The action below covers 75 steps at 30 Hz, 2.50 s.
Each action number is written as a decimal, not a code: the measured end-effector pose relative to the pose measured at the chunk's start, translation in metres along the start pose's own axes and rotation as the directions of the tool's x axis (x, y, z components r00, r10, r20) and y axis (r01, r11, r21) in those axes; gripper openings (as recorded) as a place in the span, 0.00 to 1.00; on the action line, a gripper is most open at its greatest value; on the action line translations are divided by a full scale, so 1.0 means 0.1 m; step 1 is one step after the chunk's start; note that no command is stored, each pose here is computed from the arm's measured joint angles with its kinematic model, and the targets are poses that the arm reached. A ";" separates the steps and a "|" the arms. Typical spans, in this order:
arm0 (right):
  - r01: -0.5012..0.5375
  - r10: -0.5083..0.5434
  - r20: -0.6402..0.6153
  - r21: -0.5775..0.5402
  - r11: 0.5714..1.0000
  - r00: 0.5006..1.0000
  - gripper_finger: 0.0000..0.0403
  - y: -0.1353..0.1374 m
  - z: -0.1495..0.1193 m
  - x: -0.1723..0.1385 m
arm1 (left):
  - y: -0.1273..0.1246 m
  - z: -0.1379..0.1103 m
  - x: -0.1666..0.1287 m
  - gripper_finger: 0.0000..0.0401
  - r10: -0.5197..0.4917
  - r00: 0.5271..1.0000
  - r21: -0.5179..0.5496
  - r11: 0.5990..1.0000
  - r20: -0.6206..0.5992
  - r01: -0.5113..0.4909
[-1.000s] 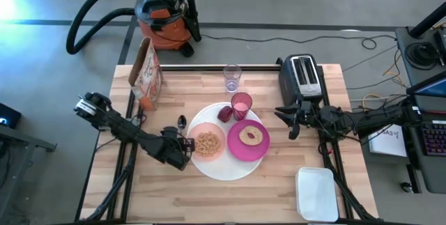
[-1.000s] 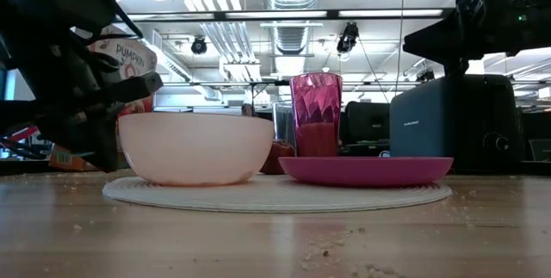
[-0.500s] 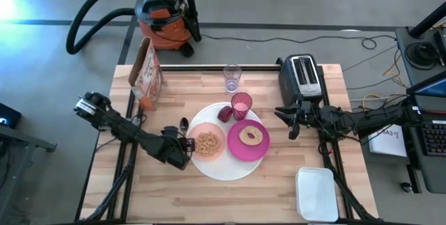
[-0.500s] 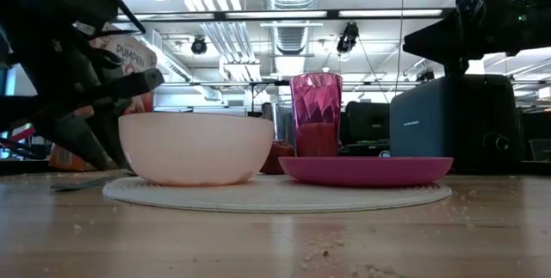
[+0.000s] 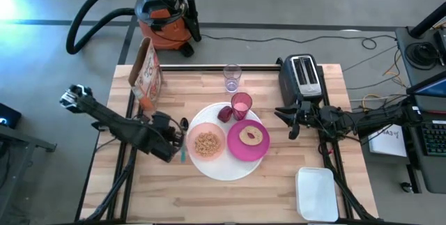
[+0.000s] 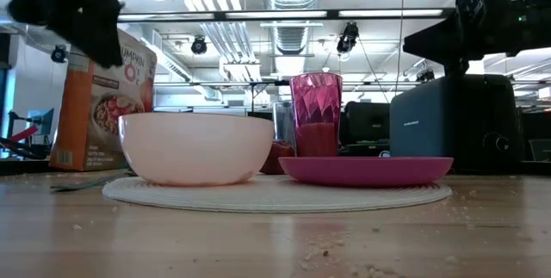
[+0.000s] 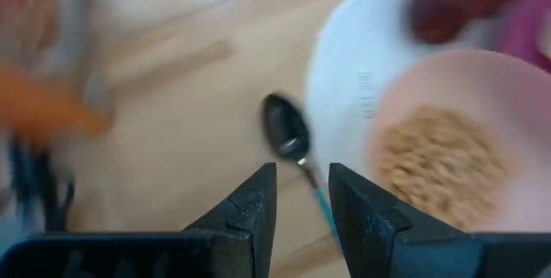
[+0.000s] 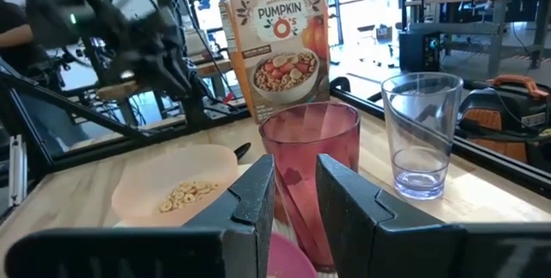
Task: Arrange a breakfast setting
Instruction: Return to Home Position
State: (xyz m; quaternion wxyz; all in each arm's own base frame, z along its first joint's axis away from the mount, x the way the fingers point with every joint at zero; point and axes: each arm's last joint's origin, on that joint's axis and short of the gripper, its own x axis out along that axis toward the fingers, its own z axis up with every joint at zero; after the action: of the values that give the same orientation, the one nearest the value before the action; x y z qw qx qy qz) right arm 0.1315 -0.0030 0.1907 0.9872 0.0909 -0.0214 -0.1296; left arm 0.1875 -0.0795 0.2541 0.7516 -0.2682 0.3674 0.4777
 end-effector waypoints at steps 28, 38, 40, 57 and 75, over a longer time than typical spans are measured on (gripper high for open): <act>0.002 -0.002 -0.010 -0.003 1.000 1.000 0.19 0.00 -0.01 0.00 | 0.77 0.04 0.51 0.19 -0.764 0.455 0.568 0.644 0.457 0.512; 0.002 -0.002 -0.011 -0.003 1.000 1.000 0.19 0.00 -0.01 0.00 | 1.11 -0.13 0.80 0.19 -0.721 0.417 0.512 0.690 0.554 0.512; 0.002 -0.002 -0.011 -0.003 1.000 1.000 0.19 0.00 -0.01 0.00 | 1.14 -0.15 0.81 0.19 -0.721 0.402 0.507 0.687 0.564 0.521; 0.004 -0.004 -0.010 -0.003 1.000 1.000 0.19 0.00 -0.01 0.00 | 1.20 -0.16 0.79 0.19 -0.743 0.371 0.527 0.662 0.557 0.533; 0.006 -0.007 -0.010 -0.003 1.000 1.000 0.19 0.00 -0.01 0.00 | 1.20 -0.16 0.79 0.19 -0.743 0.375 0.529 0.663 0.555 0.530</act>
State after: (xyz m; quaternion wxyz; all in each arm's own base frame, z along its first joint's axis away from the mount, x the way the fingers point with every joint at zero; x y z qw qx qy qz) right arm 0.1316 -0.0032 0.1897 0.9870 0.0900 -0.0159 -0.1324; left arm 0.0950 -0.0027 0.1747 0.9839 -0.0711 -0.0424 0.1581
